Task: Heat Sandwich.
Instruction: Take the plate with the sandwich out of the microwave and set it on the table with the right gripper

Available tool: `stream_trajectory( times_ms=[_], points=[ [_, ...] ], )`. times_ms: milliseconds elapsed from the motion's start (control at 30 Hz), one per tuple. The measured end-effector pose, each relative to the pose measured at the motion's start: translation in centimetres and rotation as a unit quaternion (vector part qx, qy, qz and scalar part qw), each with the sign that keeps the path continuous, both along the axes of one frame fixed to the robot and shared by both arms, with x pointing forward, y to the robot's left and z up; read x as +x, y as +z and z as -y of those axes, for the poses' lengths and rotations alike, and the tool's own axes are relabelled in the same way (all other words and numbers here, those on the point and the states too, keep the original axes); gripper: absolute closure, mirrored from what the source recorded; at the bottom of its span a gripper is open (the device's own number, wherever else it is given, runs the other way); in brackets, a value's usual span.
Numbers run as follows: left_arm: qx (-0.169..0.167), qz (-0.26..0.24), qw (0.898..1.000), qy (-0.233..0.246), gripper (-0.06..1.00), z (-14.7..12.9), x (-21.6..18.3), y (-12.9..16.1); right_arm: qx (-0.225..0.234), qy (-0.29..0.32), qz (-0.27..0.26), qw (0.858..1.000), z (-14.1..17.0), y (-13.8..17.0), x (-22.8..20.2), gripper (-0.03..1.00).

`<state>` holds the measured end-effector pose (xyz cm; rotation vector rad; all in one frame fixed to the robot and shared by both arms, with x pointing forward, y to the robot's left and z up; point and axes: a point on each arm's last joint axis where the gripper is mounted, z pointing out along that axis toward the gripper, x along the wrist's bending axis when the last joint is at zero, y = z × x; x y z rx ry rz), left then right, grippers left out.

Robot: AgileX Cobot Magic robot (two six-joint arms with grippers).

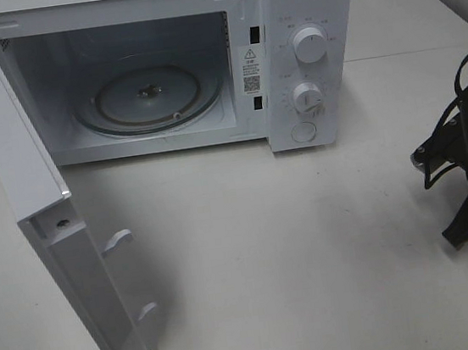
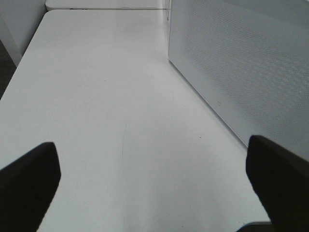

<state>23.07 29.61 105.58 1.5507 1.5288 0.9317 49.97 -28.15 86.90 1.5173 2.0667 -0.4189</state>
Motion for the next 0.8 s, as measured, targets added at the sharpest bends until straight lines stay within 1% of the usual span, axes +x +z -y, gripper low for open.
stream_trajectory(
  times_ms=[67,200,233,367,400,433,500,633,667,800],
  points=[
    [0.000,0.000,1.000,0.000,-0.05,0.0,0.0,0.0,0.000,0.000,0.000,1.000,0.0,0.0,0.0,0.84],
    [0.000,0.000,1.000,0.000,-0.05,0.0,0.0,0.0,0.002,0.001,0.001,1.000,0.0,0.0,0.0,0.79],
    [0.000,0.000,1.000,0.000,-0.05,0.0,0.0,0.0,0.002,0.001,0.001,1.000,0.0,0.0,0.0,0.79],
    [0.000,0.000,1.000,0.000,-0.05,0.0,0.0,0.0,-0.001,-0.004,0.000,1.000,0.0,0.1,0.0,0.68],
    [0.000,0.000,1.000,0.000,-0.05,0.0,0.0,0.0,-0.001,-0.004,0.000,1.000,0.0,0.1,0.0,0.68],
    [0.000,0.000,1.000,0.000,-0.05,0.0,0.0,0.0,-0.003,-0.007,0.000,1.000,0.0,0.1,0.0,0.63],
    [0.000,0.000,1.000,0.000,-0.05,0.0,0.0,0.0,-0.002,-0.014,-0.002,1.000,0.1,0.1,-0.1,0.60],
    [0.000,0.000,1.000,0.000,-0.05,0.0,0.0,0.0,0.001,-0.023,-0.004,1.000,0.1,0.3,-0.3,0.57],
    [0.000,0.000,1.000,0.000,-0.05,0.0,0.0,0.0,0.013,-0.028,-0.004,1.000,-0.1,0.6,-0.4,0.57],
    [0.000,0.000,1.000,0.000,-0.05,0.0,0.0,0.0,0.030,-0.026,0.006,0.999,-0.3,1.6,-0.5,0.56]
  ],
)
